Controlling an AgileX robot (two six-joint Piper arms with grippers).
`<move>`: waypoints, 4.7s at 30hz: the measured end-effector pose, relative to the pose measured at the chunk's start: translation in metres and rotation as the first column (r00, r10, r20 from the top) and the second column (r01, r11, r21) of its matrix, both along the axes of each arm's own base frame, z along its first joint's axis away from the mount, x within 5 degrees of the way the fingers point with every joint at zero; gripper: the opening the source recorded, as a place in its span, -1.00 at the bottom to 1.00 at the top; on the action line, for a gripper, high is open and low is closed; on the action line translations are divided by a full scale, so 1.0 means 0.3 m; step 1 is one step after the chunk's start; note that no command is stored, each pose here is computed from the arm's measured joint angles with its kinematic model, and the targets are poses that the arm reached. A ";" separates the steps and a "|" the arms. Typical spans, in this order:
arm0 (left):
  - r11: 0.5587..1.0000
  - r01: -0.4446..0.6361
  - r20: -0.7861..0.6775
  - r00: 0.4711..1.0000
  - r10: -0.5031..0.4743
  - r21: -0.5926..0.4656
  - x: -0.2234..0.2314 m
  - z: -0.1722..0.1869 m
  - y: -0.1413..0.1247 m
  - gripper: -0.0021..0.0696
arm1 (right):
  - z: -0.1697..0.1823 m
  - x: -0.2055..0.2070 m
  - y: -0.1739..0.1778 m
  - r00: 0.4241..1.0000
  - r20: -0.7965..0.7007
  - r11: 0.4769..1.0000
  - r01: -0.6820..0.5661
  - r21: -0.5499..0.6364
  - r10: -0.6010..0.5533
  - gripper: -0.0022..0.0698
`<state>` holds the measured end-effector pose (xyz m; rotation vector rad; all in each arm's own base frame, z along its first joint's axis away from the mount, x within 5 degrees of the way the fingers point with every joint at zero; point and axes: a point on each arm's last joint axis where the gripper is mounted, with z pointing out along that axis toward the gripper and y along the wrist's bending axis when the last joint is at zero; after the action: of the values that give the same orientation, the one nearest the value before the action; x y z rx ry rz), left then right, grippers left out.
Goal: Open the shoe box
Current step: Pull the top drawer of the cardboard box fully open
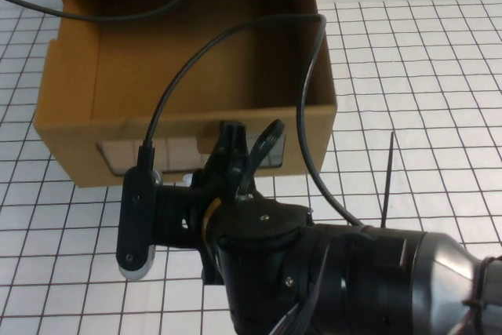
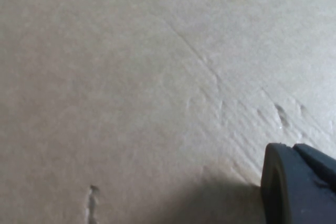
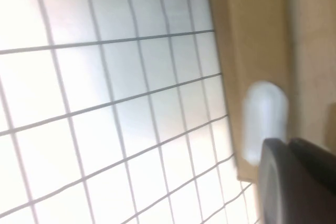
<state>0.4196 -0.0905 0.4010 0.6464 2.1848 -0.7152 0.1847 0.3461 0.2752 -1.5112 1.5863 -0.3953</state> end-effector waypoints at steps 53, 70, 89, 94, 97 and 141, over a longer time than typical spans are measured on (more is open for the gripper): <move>0.901 -0.418 0.808 0.488 0.332 -0.118 -1.353 0.000 0.239 -0.95 | 0.385 -0.211 -1.003 0.730 -0.541 0.315 0.674 0.668 -0.417 -0.97; 0.870 -0.437 0.706 0.542 0.457 -0.228 -1.329 -0.351 0.246 -0.95 | 0.126 -0.489 -1.114 0.913 -0.289 0.187 0.350 0.918 -0.289 -0.98; 0.788 -0.554 0.557 0.579 0.596 -0.267 -1.214 -0.674 0.269 -0.95 | -0.093 -0.428 -1.071 0.938 -0.247 0.178 0.293 0.939 -0.241 -0.98; 0.817 -0.536 0.512 0.651 0.560 -0.213 -1.217 -0.703 0.254 -0.95 | -0.133 -0.424 -1.069 0.924 -0.297 0.175 0.342 0.923 -0.239 -0.98; 0.839 -0.515 0.474 0.704 0.529 -0.172 -1.222 -0.722 0.243 -0.95 | -0.159 -0.424 -1.069 0.903 -0.355 0.179 0.401 0.898 -0.243 -0.98; 0.856 -0.498 0.446 0.740 0.503 -0.139 -1.226 -0.736 0.236 -0.95 | -0.275 -0.428 -1.140 0.795 -0.249 0.149 0.388 0.909 -0.553 -0.98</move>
<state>0.0517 -0.0198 0.1801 0.1638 1.7706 -0.2410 0.0564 0.0040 0.1928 0.0101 1.6436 0.1451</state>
